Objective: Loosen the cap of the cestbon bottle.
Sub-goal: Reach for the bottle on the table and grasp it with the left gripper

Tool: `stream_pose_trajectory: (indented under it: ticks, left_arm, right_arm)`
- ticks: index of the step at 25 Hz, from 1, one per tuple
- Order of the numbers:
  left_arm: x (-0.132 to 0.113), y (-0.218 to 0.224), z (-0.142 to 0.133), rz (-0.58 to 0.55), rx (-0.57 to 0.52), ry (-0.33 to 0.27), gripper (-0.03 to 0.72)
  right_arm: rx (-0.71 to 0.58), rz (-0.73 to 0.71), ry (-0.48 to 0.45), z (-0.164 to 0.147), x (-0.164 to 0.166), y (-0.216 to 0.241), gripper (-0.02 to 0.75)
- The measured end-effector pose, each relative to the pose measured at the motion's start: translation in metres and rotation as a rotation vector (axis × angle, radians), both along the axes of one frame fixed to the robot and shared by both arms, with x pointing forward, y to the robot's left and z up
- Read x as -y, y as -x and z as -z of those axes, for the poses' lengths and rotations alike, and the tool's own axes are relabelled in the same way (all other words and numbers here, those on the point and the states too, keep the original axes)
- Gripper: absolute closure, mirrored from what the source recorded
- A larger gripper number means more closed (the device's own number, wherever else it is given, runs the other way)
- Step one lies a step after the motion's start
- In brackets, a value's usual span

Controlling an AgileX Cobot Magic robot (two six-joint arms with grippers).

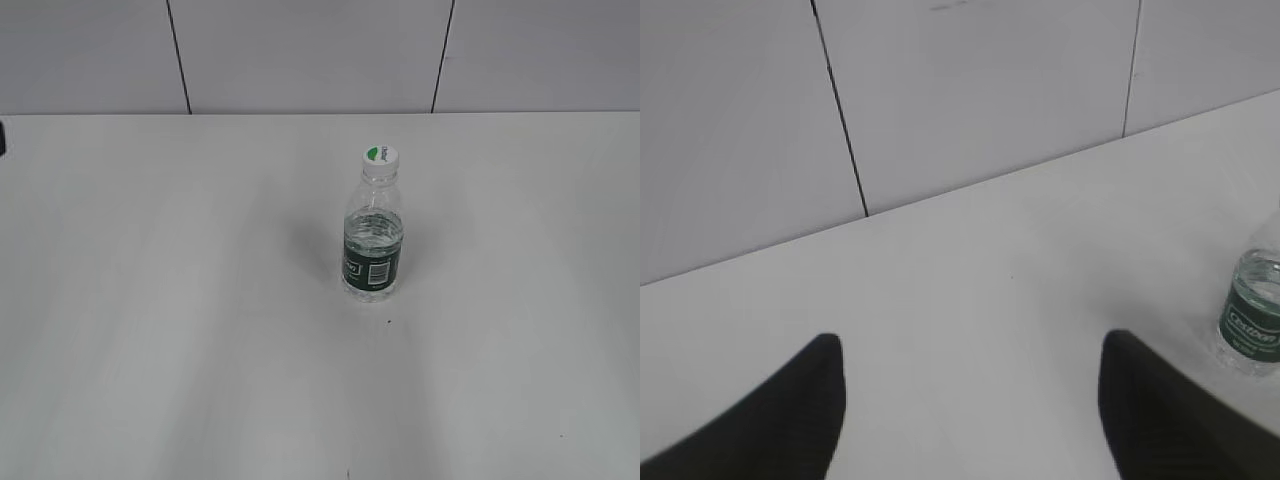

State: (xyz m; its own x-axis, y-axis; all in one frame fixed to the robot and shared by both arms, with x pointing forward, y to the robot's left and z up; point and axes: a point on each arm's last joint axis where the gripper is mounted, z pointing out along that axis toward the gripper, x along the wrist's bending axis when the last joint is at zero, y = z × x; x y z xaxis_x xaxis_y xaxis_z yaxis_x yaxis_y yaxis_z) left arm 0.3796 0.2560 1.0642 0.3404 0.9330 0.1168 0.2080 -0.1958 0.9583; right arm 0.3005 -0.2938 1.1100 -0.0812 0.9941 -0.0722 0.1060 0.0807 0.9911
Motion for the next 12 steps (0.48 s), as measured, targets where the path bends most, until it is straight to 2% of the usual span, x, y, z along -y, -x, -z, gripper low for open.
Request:
stream_pose_trajectory:
  ticks: [9,12]
  left_arm:
    - [0.016,-0.061,0.041,-0.043,-0.066,-0.014,0.207]
    - [0.023,-0.076,0.056,-0.023,-0.062,-0.006,0.207]
  right_arm:
    - [0.011,0.002,-0.001,-0.003,-0.002,-0.027,0.183]
    - [0.025,0.003,-0.001,-0.004,-0.002,-0.035,0.183]
